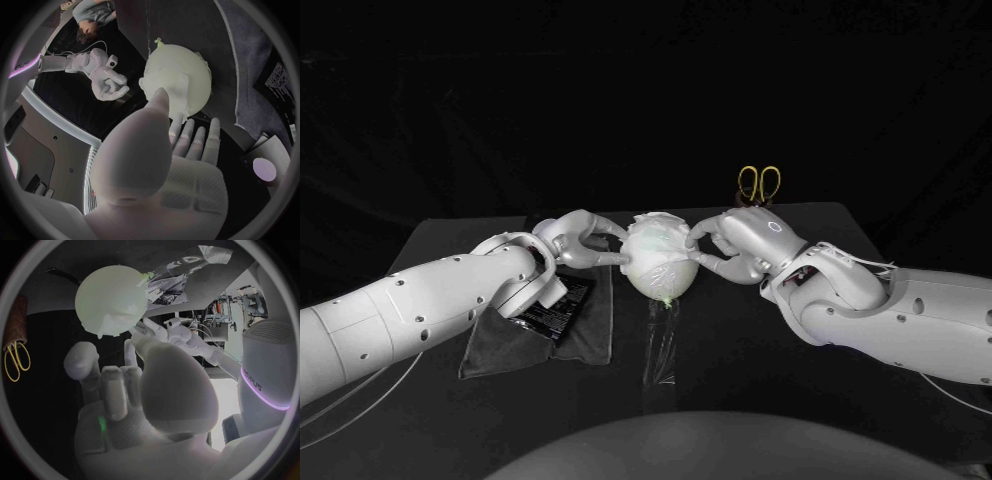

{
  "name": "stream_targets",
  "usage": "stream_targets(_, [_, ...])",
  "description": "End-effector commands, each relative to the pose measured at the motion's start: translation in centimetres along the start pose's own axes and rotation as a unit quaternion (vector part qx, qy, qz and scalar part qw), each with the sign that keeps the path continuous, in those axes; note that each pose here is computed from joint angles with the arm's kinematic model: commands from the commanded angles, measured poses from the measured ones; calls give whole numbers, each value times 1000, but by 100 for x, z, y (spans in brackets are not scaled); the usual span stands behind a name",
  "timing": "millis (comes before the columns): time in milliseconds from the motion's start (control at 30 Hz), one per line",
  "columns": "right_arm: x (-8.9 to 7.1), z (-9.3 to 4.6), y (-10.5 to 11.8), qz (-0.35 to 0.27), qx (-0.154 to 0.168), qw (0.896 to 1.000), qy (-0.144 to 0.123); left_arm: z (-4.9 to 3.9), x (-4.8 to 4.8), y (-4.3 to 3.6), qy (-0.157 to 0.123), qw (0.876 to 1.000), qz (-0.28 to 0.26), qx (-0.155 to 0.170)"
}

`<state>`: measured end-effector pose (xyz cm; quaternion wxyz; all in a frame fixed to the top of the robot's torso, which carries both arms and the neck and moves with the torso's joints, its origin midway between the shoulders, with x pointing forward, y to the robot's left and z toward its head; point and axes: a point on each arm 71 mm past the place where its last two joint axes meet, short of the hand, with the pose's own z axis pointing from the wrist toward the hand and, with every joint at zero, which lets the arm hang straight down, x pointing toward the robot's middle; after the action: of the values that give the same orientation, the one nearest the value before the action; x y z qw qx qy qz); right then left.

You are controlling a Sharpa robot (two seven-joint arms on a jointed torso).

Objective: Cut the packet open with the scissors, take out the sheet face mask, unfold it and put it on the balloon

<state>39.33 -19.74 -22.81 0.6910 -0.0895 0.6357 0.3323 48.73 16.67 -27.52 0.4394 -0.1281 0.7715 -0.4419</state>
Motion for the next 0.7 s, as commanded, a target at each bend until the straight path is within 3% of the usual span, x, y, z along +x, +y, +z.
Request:
stream_targets(33, [14, 36, -2, -1, 2, 1000, -7, 9, 21, -28, 7, 1000, -3, 6])
stream_targets(433, [167, 146, 41, -31, -3, 999, 10, 9, 25, -33, 8, 1000, -4, 7])
stream_targets(700, [242, 147, 74, -39, -12, 999, 19, 6, 22, -30, 8, 1000, -4, 7])
